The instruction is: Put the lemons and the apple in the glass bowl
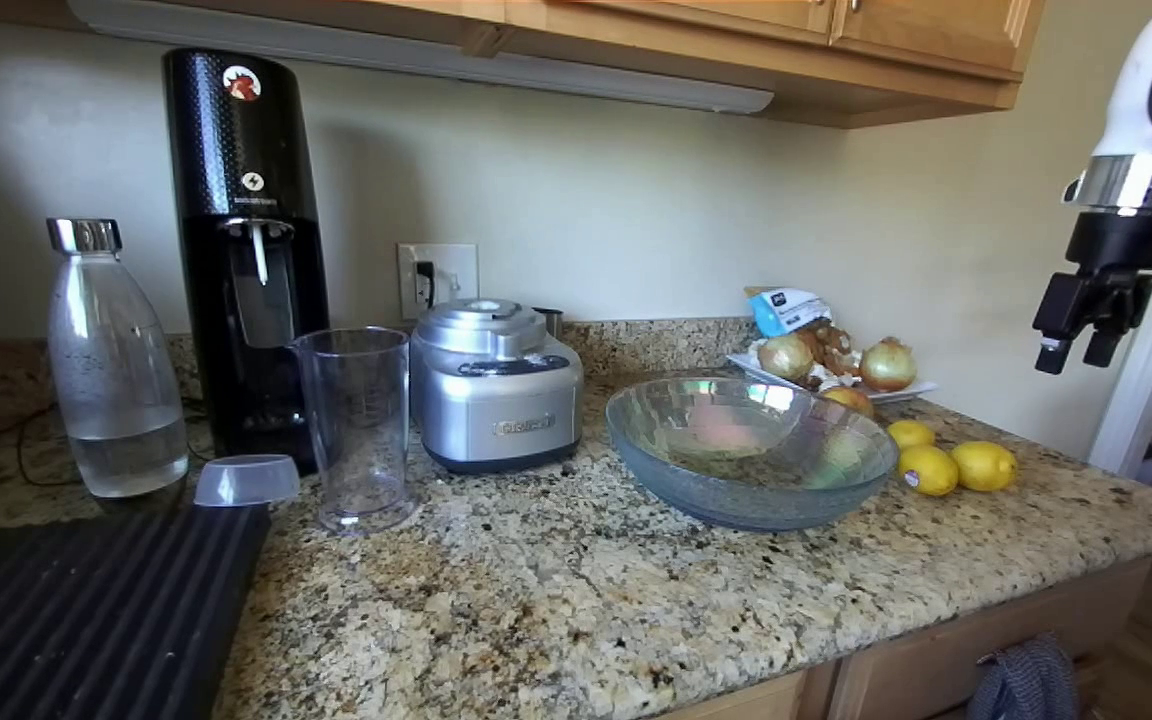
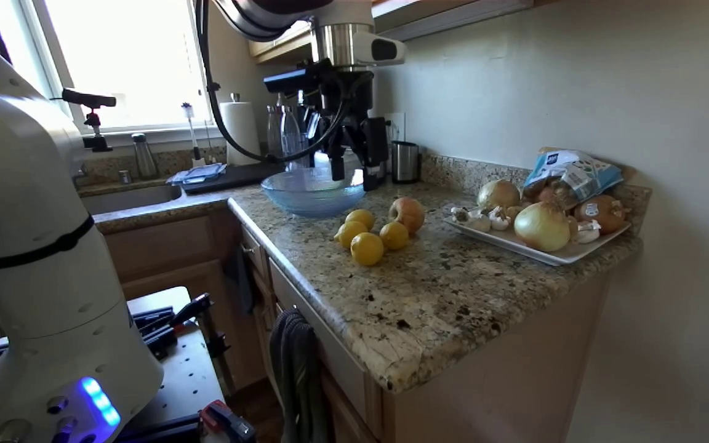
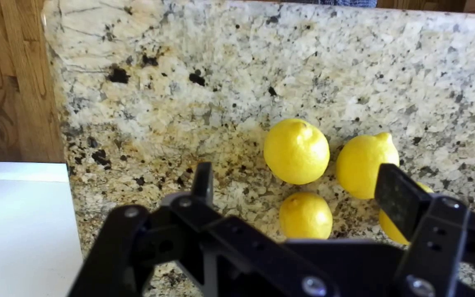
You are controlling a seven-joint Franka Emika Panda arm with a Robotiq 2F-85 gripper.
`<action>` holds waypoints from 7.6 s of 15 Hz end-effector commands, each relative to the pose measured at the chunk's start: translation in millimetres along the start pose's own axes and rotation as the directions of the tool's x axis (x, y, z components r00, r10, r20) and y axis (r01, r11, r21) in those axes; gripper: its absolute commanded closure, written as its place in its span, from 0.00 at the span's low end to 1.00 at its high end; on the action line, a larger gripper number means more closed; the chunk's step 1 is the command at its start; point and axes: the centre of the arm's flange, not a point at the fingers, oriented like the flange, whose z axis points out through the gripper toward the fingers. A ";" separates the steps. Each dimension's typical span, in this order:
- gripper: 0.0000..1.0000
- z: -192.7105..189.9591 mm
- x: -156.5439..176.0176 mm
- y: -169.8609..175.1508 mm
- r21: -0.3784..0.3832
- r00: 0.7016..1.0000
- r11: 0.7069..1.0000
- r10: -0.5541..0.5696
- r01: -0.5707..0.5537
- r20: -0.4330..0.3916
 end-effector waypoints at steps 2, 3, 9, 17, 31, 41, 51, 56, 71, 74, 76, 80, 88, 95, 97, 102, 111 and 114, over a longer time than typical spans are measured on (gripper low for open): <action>0.00 29.0 7.7 -10.2 -0.006 0.994 0.994 -0.107 0.107 -0.005; 0.00 35.2 10.7 -13.2 -0.008 0.989 0.989 -0.146 0.146 -0.009; 0.00 81.5 29.8 -29.7 -0.013 0.963 0.963 -0.268 0.268 -0.011; 0.00 136.6 38.7 -32.5 -0.043 0.928 0.928 -0.372 0.371 -0.002; 0.61 115.4 31.8 -28.0 -0.040 0.933 0.932 -0.360 0.359 -0.008; 0.63 23.2 28.6 -92.9 -0.108 0.925 0.920 -0.380 0.376 -0.018; 0.63 1.9 55.2 -232.0 -0.074 0.792 0.806 -0.591 0.587 -0.150; 0.63 35.6 73.4 -262.5 0.006 0.703 0.719 -0.678 0.695 -0.214; 0.00 63.7 74.3 -287.1 0.111 0.669 0.661 -0.724 0.743 -0.169; 0.00 45.2 67.6 -284.5 0.103 0.700 0.693 -0.700 0.714 -0.140; 0.00 27.3 63.6 -278.3 0.090 0.730 0.725 -0.674 0.683 -0.113; 0.00 -1.1 54.1 -257.6 0.058 0.780 0.778 -0.622 0.626 -0.073; 0.00 -5.8 57.8 -172.1 -0.031 0.882 0.883 -0.470 0.469 -0.033; 0.00 46.0 51.4 -103.2 -0.041 0.956 0.956 -0.287 0.290 0.062; 0.00 60.6 48.0 -91.4 -0.029 0.965 0.968 -0.247 0.250 0.087; 0.00 91.8 45.3 -80.4 0.016 0.977 0.981 -0.194 0.193 0.084; 0.00 130.4 49.6 -88.9 0.092 0.995 0.994 -0.061 0.055 0.073; 0.00 136.5 52.7 -90.3 0.118 0.998 0.993 -0.031 0.025 0.049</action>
